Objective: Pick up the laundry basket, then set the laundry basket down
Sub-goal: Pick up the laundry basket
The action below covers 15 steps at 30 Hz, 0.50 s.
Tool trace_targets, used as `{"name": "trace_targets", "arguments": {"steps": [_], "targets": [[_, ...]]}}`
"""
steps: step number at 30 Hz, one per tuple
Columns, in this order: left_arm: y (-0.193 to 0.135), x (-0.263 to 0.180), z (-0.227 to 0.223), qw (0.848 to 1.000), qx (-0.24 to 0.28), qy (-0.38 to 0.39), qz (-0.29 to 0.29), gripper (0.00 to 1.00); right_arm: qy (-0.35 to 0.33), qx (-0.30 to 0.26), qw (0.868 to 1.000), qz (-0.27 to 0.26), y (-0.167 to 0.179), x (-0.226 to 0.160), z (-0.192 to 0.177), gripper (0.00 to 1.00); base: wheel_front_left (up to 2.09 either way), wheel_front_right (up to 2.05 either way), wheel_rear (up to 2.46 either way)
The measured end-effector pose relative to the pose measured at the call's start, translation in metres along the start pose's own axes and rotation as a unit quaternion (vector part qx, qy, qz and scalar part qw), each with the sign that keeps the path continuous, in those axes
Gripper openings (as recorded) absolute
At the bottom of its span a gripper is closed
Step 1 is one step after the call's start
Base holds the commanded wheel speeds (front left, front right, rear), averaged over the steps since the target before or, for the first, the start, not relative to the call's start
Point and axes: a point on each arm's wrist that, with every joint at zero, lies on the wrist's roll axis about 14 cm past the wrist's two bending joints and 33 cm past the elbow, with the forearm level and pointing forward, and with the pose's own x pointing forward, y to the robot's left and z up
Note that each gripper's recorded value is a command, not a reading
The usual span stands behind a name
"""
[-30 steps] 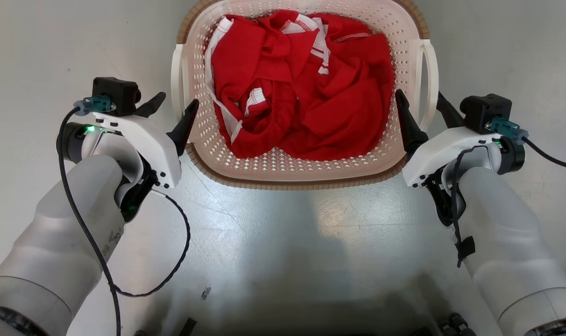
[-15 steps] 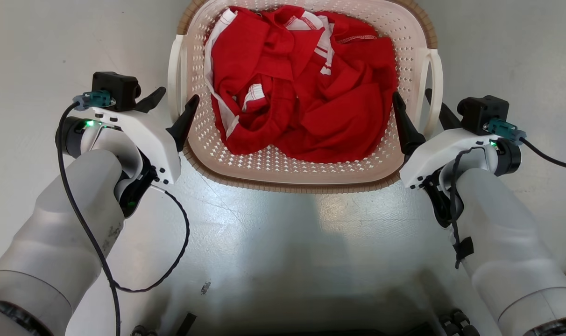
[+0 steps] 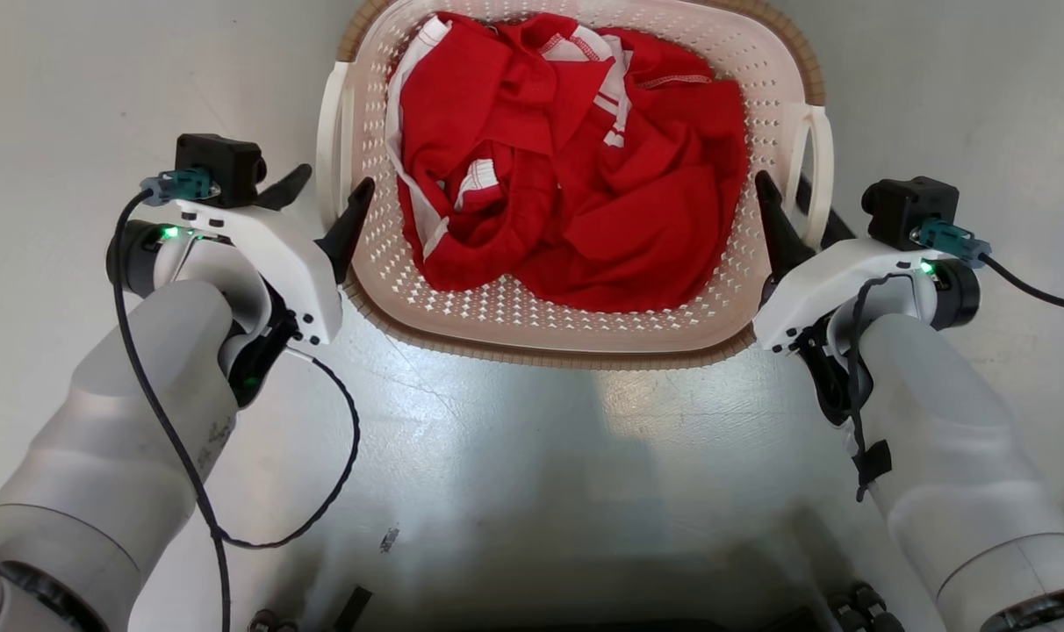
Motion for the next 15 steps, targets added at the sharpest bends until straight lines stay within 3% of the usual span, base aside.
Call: {"name": "trace_targets", "arguments": {"steps": [1,2,4,15], "targets": [[-0.001,0.000,-0.001,1.000,-0.002,0.002,0.000,0.66,0.001,0.001,1.000,0.001,0.001,0.000,-0.001,0.28,0.00,0.00,0.00],[-0.001,0.000,-0.002,1.000,-0.001,0.003,-0.001,0.47,0.001,0.003,1.000,0.003,0.003,0.001,-0.001,0.00,0.00,0.00,0.00],[-0.005,0.000,-0.004,1.000,-0.001,0.005,-0.007,0.00,-0.002,0.010,1.000,0.003,0.004,0.003,0.001,0.00,0.00,0.00,0.00],[-0.014,-0.001,-0.005,1.000,-0.011,0.013,-0.010,0.00,0.000,0.015,1.000,0.006,0.011,0.003,0.001,0.00,0.00,0.00,0.00]]}}
